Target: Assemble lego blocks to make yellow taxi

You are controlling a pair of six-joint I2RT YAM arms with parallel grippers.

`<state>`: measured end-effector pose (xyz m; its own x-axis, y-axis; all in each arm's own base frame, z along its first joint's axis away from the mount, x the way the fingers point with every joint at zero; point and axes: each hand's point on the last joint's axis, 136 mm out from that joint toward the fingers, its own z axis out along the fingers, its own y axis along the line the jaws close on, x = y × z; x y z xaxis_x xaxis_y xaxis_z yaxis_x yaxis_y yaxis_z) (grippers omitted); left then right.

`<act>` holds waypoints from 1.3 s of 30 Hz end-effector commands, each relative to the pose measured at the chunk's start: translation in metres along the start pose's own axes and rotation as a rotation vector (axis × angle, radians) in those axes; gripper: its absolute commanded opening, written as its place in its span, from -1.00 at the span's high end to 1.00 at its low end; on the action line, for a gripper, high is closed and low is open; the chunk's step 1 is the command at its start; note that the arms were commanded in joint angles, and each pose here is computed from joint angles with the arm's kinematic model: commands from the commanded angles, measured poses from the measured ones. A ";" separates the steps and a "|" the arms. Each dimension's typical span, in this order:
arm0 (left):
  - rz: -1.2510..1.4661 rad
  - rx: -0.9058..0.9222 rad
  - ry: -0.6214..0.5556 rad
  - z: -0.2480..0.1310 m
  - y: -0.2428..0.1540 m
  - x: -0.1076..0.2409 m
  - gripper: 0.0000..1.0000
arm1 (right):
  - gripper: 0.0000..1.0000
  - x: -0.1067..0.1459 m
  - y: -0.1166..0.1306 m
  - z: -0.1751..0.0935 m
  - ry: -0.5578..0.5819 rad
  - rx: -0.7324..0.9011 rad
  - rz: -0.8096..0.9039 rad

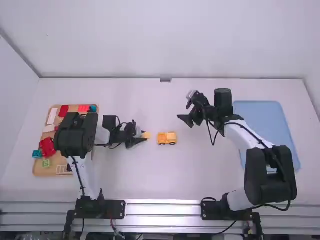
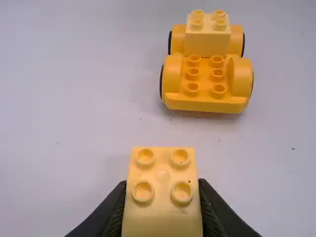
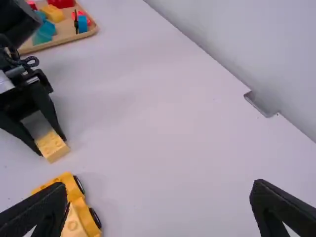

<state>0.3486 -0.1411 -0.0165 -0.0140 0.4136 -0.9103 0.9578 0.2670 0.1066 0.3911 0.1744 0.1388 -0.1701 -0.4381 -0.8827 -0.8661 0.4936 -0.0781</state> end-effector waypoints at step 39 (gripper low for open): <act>0.034 0.127 -0.125 0.022 -0.028 -0.086 0.81 | -0.96 0.112 0.119 0.077 -0.188 -0.576 -0.207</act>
<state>0.3300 -0.1988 0.0463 0.0416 0.3255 -0.9446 0.9823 0.1593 0.0981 0.3201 0.2360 0.0057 0.0984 -0.3471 -0.9327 -0.9949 -0.0546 -0.0847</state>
